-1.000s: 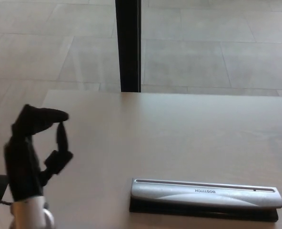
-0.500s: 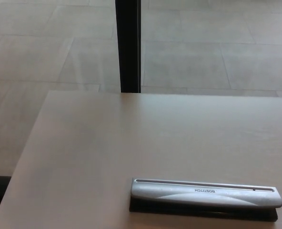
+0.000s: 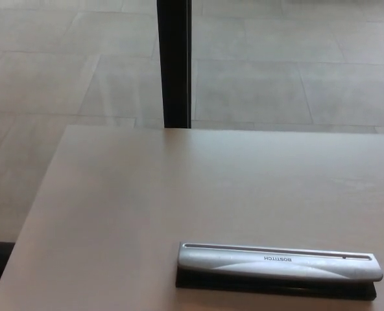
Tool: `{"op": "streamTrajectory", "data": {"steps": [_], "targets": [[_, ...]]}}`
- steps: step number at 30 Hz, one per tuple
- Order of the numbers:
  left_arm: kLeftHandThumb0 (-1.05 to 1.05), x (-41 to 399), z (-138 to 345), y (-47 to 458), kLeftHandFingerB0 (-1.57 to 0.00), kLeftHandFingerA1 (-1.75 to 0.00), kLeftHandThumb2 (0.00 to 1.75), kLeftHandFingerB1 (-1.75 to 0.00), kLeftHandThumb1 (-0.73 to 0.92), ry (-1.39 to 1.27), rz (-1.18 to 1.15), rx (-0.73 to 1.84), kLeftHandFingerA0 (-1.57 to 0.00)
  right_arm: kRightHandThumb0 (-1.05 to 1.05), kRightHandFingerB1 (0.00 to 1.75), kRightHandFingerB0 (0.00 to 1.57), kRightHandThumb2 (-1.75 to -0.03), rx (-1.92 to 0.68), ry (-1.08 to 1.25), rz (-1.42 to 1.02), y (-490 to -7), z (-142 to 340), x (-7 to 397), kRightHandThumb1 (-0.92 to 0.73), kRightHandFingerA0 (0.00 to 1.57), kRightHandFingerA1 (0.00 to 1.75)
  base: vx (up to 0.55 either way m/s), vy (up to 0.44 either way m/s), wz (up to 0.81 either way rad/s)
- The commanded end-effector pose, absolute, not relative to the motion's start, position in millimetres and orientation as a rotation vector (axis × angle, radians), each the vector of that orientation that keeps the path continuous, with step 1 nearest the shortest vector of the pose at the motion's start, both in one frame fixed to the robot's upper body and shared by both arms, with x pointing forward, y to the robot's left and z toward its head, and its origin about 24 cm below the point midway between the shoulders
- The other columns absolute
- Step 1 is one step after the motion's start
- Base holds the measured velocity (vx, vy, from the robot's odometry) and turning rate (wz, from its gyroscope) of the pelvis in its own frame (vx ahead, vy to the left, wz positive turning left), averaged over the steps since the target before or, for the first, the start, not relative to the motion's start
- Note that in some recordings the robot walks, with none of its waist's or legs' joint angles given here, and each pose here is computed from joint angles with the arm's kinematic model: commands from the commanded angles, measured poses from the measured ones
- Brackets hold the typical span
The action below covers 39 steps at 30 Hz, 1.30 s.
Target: A hole pucnch is kept on the middle on the desk infront of the robot and the robot uses both its hands as fists to press on it and use it
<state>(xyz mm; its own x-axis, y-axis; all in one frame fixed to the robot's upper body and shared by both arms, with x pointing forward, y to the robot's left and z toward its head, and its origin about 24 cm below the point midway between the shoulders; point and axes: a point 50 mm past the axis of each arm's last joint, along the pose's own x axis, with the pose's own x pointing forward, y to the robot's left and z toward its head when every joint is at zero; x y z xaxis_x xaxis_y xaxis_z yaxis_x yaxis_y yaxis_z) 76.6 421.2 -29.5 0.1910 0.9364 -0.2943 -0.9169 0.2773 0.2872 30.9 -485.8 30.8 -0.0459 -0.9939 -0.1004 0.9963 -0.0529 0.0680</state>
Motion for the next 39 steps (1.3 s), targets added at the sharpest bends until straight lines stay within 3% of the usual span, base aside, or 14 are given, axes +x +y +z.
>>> {"op": "streamTrajectory", "data": {"steps": [1, 2, 3, 5, 6, 7, 9, 10, 12, 13, 18, 20, 28, 39], "targets": [[-0.29, 17.7, -76.9, 404.3, -0.83, -1.75, 0.77, -1.3, 0.52, 0.827, 1.326, -0.145, -0.98, -0.59, 1.41, 1.15, -1.21, 0.528, 0.208, -1.778, -456.3, -29.5, 9.2, -0.5, 1.31, 1.49, 0.0, 0.0, 0.0], [-0.38, 15.8, -78.3, 404.4, -0.8, -1.75, 0.66, -1.39, 0.64, 0.877, 1.322, -0.129, -0.94, -0.5, 1.75, 0.85, -1.2, 0.493, 0.238, -1.757, -455.0, -30.9, 10.5, -0.52, 1.14, 1.75, 0.0, 0.0, 0.0], [-0.52, 13.1, -79.6, 403.5, -0.91, -1.41, 0.96, -1.2, 0.53, 0.894, 1.314, -0.13, -1.21, -0.57, 1.39, 1.12, -1.21, 0.458, 0.267, -1.736, -453.7, -32.3, 11.8, -0.48, 1.31, 1.49, 0.0, 0.0, 0.0], [-0.51, 11.8, -79.4, 403.4, -0.91, -1.41, 0.93, -1.21, 0.49, 0.886, 1.312, -0.14, -1.21, -0.49, 1.75, 0.81, -1.22, 0.376, 0.333, -1.71, -451.4, -34.2, 14.0, -0.48, 1.21, 1.75, 0.0, 0.0, 0.0], [-0.4, 11.2, -79.3, 404.7, -0.77, -1.75, 0.7, -1.42, 0.66, 0.897, 1.289, -0.102, -0.96, -0.61, 1.31, 1.03, -1.24, 0.308, 0.386, -1.612, -448.1, -38.4, 12.8, -0.5, 1.41, 1.54, 0.0, 0.0, 0.0], [-0.39, 10.2, -79.6, 405.3, -0.75, -1.75, 0.68, -1.37, 0.65, 0.899, 1.282, -0.093, -0.94, -0.44, 1.27, 0.81, -1.26, 0.246, 0.446, -1.555, -445.7, -41.3, 11.3, -0.51, 1.38, 1.75, 0.0, 0.0, 0.0], [-0.38, 9.3, -81.6, 405.1, -0.72, -1.61, 0.7, -0.96, 0.65, 0.937, 1.256, -0.063, -0.78, -0.41, 1.02, 0.78, -1.24, 0.172, 0.508, -1.523, -442.3, -44.6, 7.6, -0.44, 1.23, 1.75, 0.0, 0.0, 0.0], [-0.38, 8.8, -82.8, 404.7, -0.82, -1.31, 0.96, -0.95, 0.49, 0.981, 1.198, -0.009, -1.17, -0.47, 0.91, 0.72, -1.01, 0.14, 0.562, -1.487, -441.3, -46.4, 7.7, -0.51, 1.06, 1.7, 0.0, 0.0, 0.0], [-0.38, 5.8, -83.8, 404.4, -0.82, -1.32, 0.96, -0.93, 0.49, 1.029, 1.132, 0.043, -1.18, -0.45, 0.89, 0.73, -0.94, 0.112, 0.603, -1.461, -440.6, -47.7, 8.6, -0.51, 0.97, 1.58, 0.0, 0.0, 0.0], [-0.32, 4.7, -85.1, 403.5, -0.83, -1.67, 0.64, -0.83, 0.59, 1.05, 1.099, 0.05, -0.89, -0.47, 0.89, 0.74, -0.92, 0.094, 0.618, -1.435, -440.1, -48.0, 9.2, -0.51, 0.91, 1.32, 0.0, 0.0, 0.0], [-0.32, 11.2, -89.2, 398.3, -0.74, -1.36, 0.6, -0.61, 0.57, 1.112, 0.921, 0.102, -0.95, -0.5, 0.93, 0.86, -0.98, -0.058, 0.735, -1.35, -436.6, -50.7, 5.1, -0.44, 1.1, 1.07, 0.0, 0.0, 0.0], [-0.37, 12.3, -89.9, 396.8, -0.8, -0.82, 0.58, -0.62, 0.61, 1.112, 0.881, 0.123, -0.93, -0.54, 0.8, 0.67, -0.79, -0.071, 0.736, -1.321, -435.8, -51.0, 6.4, -0.56, 0.85, 0.98, 0.0, 0.0, 0.0], [-0.39, 11.9, -89.8, 396.0, -0.64, -0.72, 0.59, -0.57, 0.64, 1.117, 0.875, 0.13, -0.88, -0.53, 0.78, 0.4, -0.86, 0.01, 0.708, -1.218, -432.3, -52.1, 15.4, -0.46, 0.47, 1.11, 0.0, 0.0, 0.0], [-0.37, 8.6, -93.3, 392.9, -0.8, -0.7, 0.58, -0.59, 0.6, 1.17, 0.802, 0.151, -0.9, -0.51, 0.78, 0.57, -1.01, -0.036, 0.766, -1.134, -431.1, -51.9, 14.5, -0.41, 0.71, 0.91, 0.0, 0.0, 0.0]]}}
